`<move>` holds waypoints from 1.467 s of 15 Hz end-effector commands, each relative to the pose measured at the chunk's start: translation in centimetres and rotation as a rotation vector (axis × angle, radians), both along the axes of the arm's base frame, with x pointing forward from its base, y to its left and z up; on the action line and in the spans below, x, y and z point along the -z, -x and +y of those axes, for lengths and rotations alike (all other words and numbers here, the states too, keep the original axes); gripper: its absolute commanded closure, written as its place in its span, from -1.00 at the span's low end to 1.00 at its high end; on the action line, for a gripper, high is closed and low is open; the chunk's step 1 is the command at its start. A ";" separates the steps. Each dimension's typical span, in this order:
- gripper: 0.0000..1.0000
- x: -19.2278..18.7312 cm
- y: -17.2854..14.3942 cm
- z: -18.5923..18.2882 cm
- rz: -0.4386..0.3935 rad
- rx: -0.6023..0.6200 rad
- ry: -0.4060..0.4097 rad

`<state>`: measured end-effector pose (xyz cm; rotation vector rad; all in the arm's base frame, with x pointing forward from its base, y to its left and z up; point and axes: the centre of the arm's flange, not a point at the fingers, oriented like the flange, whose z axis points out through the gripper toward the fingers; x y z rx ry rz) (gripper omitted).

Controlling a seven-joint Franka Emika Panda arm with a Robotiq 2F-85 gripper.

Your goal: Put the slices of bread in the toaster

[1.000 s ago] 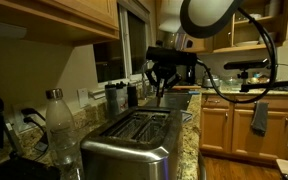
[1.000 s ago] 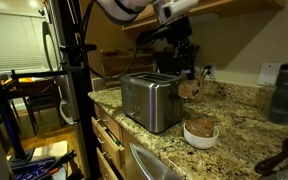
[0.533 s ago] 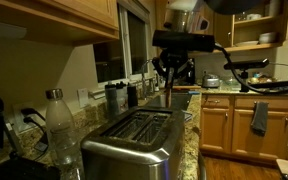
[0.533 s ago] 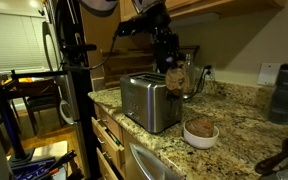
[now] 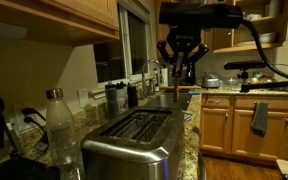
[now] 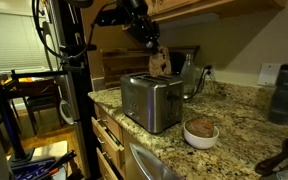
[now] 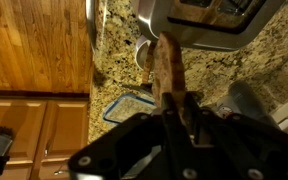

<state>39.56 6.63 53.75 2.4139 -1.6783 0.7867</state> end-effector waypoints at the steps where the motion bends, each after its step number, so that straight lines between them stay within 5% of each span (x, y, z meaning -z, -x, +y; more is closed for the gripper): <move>1: 0.81 -0.8 1.7 0.7 -0.037 0.000 0.019; 11: 0.81 0.7 -0.6 5.0 -0.061 -0.142 -0.033; 22: 0.81 3.6 -2.0 11.4 -0.129 -0.149 -0.119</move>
